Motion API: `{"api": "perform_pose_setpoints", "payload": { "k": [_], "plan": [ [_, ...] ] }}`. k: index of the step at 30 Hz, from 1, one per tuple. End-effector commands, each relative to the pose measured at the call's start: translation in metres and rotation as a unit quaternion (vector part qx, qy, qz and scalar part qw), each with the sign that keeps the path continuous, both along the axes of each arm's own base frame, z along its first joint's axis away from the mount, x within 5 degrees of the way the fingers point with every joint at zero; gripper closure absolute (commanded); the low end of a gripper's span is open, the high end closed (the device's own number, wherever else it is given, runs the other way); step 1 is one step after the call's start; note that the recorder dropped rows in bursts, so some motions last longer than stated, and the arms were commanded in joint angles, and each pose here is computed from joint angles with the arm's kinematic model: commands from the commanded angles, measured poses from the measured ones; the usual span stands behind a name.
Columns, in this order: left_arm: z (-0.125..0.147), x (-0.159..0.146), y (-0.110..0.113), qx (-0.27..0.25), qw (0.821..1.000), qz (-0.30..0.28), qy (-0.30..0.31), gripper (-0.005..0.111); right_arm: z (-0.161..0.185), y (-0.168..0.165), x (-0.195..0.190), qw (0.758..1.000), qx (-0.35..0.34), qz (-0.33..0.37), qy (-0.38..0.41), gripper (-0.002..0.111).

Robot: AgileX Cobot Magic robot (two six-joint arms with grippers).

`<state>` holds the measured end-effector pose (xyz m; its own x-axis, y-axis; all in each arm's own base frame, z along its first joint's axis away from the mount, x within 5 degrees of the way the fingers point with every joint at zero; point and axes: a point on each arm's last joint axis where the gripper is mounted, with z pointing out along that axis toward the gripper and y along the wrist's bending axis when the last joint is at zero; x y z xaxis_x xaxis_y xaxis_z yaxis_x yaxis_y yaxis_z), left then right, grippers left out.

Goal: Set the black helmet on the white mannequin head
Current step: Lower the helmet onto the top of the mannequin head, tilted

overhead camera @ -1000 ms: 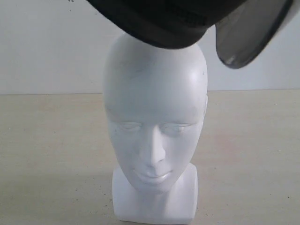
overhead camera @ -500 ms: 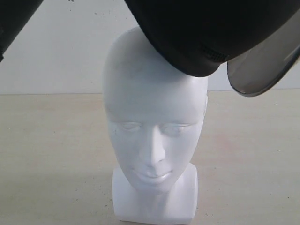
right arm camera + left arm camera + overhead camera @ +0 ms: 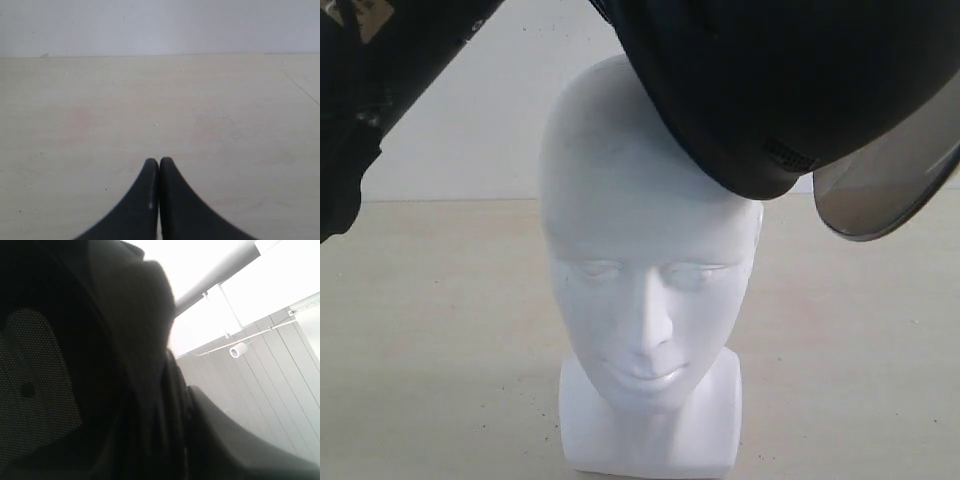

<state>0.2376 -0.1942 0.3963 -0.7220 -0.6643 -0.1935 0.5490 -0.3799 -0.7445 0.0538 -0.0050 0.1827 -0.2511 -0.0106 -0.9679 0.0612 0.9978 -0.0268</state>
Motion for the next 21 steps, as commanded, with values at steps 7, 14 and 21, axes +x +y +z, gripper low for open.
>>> {"api": "perform_pose_setpoints", "payload": {
  "k": [7,14,21],
  "plan": [
    [0.02,-0.007,0.008,-0.062,0.997,-0.008,-0.038,0.102,0.0,0.0,0.0,1.0,0.0,0.002,-0.004,0.109],
    [0.018,-0.005,0.011,-0.042,0.998,-0.007,-0.05,0.102,0.0,0.0,0.0,1.0,0.0,0.002,-0.004,0.109],
    [0.017,0.0,0.018,-0.03,0.998,-0.003,-0.051,0.102,0.0,0.0,0.0,1.0,0.0,0.002,-0.004,0.109]
  ]
}}
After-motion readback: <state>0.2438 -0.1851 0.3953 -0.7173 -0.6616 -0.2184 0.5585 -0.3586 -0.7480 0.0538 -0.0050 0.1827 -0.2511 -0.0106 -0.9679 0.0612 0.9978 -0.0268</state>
